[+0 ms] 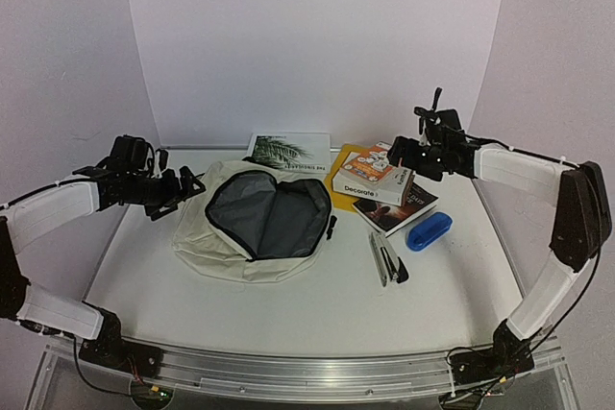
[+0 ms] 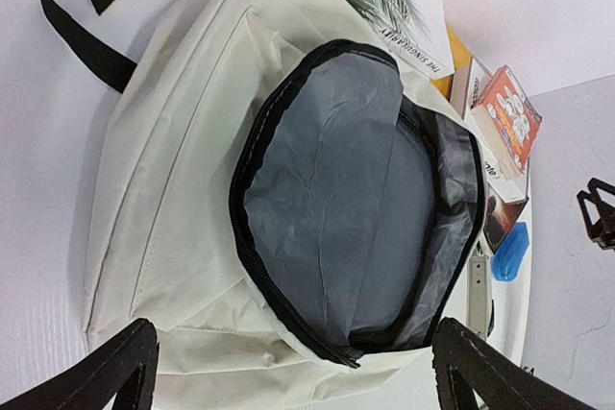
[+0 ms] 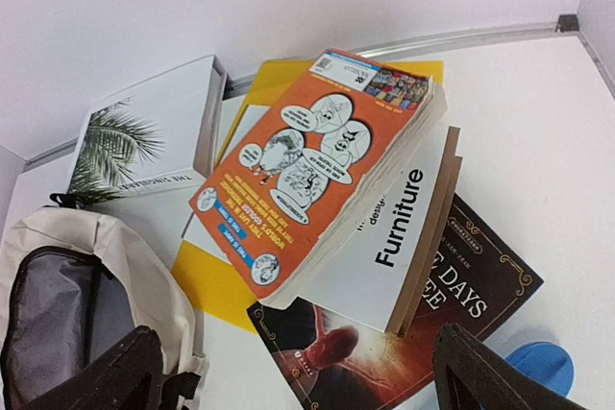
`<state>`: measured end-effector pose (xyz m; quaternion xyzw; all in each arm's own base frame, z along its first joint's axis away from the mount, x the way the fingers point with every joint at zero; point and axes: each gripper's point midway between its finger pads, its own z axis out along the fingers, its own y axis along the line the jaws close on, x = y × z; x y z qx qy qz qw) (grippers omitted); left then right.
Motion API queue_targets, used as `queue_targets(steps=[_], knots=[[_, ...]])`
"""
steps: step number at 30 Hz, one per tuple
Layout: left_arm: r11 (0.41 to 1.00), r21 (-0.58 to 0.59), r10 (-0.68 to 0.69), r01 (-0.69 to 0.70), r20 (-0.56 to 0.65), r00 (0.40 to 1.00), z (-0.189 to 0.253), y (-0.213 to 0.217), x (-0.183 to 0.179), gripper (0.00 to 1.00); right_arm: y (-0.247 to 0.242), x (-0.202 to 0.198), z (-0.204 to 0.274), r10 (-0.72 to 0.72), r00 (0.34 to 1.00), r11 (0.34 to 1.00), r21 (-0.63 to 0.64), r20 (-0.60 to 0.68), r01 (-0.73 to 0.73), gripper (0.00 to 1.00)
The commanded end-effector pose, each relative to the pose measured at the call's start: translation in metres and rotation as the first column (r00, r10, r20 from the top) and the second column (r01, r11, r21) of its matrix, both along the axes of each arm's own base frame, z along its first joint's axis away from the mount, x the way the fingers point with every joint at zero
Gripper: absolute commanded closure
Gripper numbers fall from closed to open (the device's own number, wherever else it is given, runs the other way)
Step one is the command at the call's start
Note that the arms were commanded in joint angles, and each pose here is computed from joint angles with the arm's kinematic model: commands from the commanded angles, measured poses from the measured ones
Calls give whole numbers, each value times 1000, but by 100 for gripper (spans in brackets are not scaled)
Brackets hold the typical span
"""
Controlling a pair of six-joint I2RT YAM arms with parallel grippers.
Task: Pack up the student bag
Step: Unzip the student bag at the center of the board, then pick up the book from the center of the board.
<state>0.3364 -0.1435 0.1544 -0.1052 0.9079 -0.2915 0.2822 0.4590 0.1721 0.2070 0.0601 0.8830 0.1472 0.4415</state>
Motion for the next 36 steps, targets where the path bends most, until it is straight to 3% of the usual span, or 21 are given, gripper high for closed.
queue_targets(steps=[1, 7, 9, 20, 36], knots=[[998, 25, 49, -51, 78, 996, 31, 12, 5, 0, 18, 10, -18, 38, 997, 994, 103, -70, -30, 4], [997, 8, 71, -72, 99, 993, 41, 15, -1, 0, 56, 19, -34, 76, 993, 857, 515, -94, -17, 10], [997, 7, 71, -72, 100, 992, 41, 15, -2, 0, 56, 23, -38, 38, 994, 821, 570, -105, 29, 9], [998, 8, 65, -66, 115, 991, 46, 15, -5, 0, 52, 35, -79, -82, 975, 689, 695, -206, 205, 12], [997, 44, 64, -71, 133, 989, 53, 21, -7, 0, 46, 48, -123, -161, 957, 614, 735, -241, 288, 30]])
